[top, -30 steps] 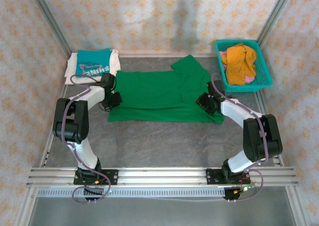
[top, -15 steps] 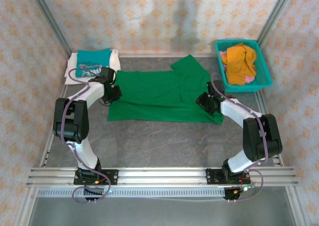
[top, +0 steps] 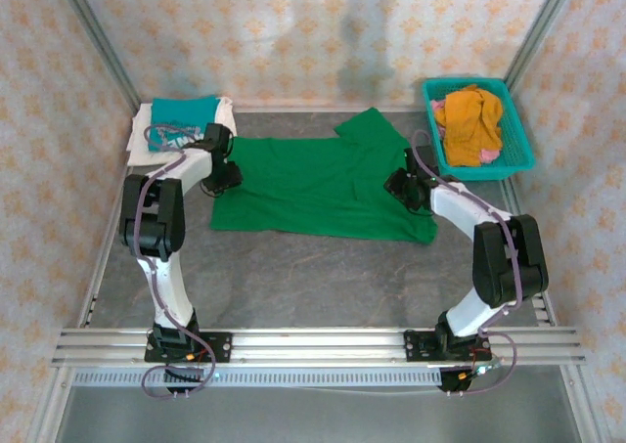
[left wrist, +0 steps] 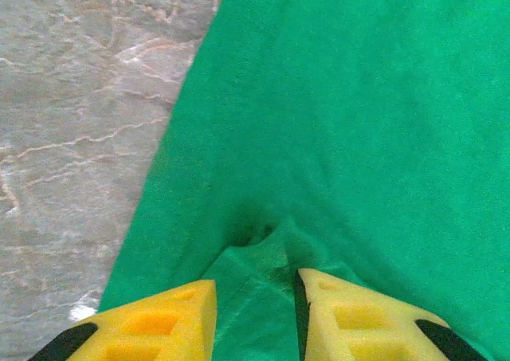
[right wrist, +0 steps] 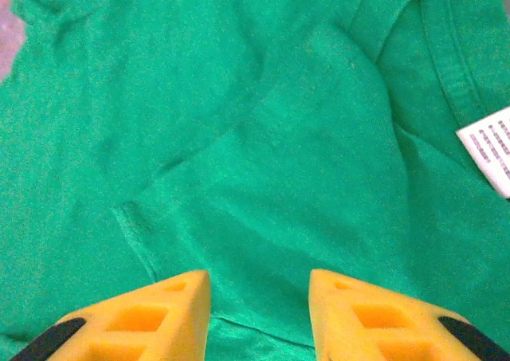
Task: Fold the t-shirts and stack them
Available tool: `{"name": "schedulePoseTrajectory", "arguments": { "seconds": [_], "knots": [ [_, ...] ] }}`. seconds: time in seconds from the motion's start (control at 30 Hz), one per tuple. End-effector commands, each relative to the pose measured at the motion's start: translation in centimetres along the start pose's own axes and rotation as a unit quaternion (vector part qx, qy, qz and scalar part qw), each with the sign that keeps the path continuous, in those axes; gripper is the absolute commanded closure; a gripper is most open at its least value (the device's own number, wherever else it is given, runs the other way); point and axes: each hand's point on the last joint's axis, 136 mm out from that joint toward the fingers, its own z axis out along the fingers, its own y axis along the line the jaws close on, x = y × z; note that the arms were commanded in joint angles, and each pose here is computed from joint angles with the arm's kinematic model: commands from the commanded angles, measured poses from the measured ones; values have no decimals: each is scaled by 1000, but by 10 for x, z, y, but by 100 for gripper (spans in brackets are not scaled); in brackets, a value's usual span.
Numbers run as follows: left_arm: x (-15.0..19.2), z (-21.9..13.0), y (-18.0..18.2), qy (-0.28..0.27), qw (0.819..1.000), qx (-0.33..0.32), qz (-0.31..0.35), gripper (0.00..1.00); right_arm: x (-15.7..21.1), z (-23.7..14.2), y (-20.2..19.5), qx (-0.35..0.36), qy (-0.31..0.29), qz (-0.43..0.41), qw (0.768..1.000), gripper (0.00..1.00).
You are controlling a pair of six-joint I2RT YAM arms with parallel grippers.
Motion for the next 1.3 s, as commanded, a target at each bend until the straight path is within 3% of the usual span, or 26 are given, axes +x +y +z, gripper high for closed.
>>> {"name": "schedulePoseTrajectory", "arguments": {
  "seconds": [0.0, 0.23, 0.33, 0.53, 0.63, 0.8, 1.07, 1.27],
  "knots": [
    [-9, -21, 17, -34, 999, -33, -5, 68, -13, -10, 9, 2, -22, -21, 1000, 62],
    [13, -53, 8, -53, 999, -1, 14, 62, 12, 1, 20, -9, 34, -52, 998, 64],
    [38, -43, 4, -21, 999, 28, 12, 63, 30, 5, 20, 0, 54, -66, 996, 66],
    [78, -9, 16, 34, 999, 26, 15, 74, 57, 23, 2, 25, 86, -59, 994, 69],
    [87, 3, 20, 48, 998, 27, 11, 77, 57, 30, -6, 38, 84, -47, 995, 69],
    [95, 2, 34, 56, 998, 15, 0, 100, 52, 42, -27, 57, 77, -4, 995, 68],
    [122, -8, 68, 85, 996, -3, -28, 100, 34, 44, -66, 99, 50, 40, 993, 68],
    [135, -13, 83, 87, 995, -21, -32, 100, 24, 31, -56, 73, 46, 51, 995, 65]
  ]
}}
